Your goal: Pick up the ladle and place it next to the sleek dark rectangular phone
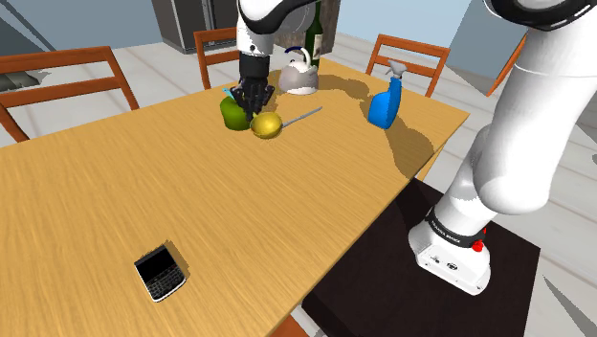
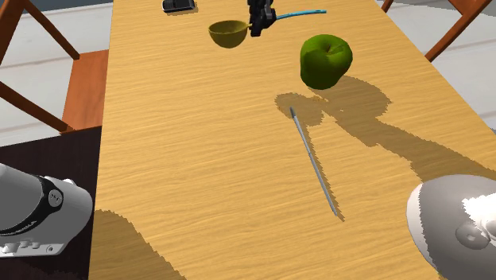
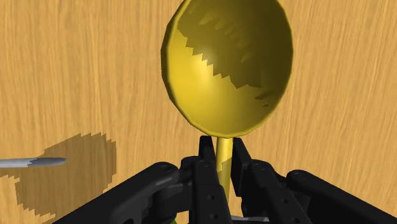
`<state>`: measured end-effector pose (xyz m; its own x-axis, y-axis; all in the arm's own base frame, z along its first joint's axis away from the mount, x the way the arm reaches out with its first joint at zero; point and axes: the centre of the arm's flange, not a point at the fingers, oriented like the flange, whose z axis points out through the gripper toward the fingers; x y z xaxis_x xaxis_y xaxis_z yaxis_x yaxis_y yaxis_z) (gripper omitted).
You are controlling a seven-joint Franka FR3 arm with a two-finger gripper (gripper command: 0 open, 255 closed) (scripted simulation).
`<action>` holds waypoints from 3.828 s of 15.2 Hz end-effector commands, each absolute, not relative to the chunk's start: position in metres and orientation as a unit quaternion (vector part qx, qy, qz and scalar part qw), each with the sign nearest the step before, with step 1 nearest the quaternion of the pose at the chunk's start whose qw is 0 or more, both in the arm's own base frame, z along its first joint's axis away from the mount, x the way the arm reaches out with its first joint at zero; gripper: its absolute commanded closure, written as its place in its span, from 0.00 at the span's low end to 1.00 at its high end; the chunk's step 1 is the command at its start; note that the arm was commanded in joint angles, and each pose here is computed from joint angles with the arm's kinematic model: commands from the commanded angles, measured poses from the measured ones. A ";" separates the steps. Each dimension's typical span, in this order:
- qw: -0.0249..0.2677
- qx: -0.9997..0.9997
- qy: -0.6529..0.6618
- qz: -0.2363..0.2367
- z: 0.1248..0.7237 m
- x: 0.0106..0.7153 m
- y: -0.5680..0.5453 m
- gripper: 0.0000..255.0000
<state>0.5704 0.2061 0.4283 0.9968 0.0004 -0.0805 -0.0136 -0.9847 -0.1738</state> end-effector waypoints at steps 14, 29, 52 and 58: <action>0.087 -0.995 0.004 0.040 0.424 0.549 0.387 1.00; 0.087 -0.995 0.004 0.040 0.345 0.549 0.387 1.00; 0.087 -0.995 0.004 0.040 0.364 0.553 0.378 0.00; 0.087 -0.995 0.004 0.040 0.364 0.553 0.378 0.00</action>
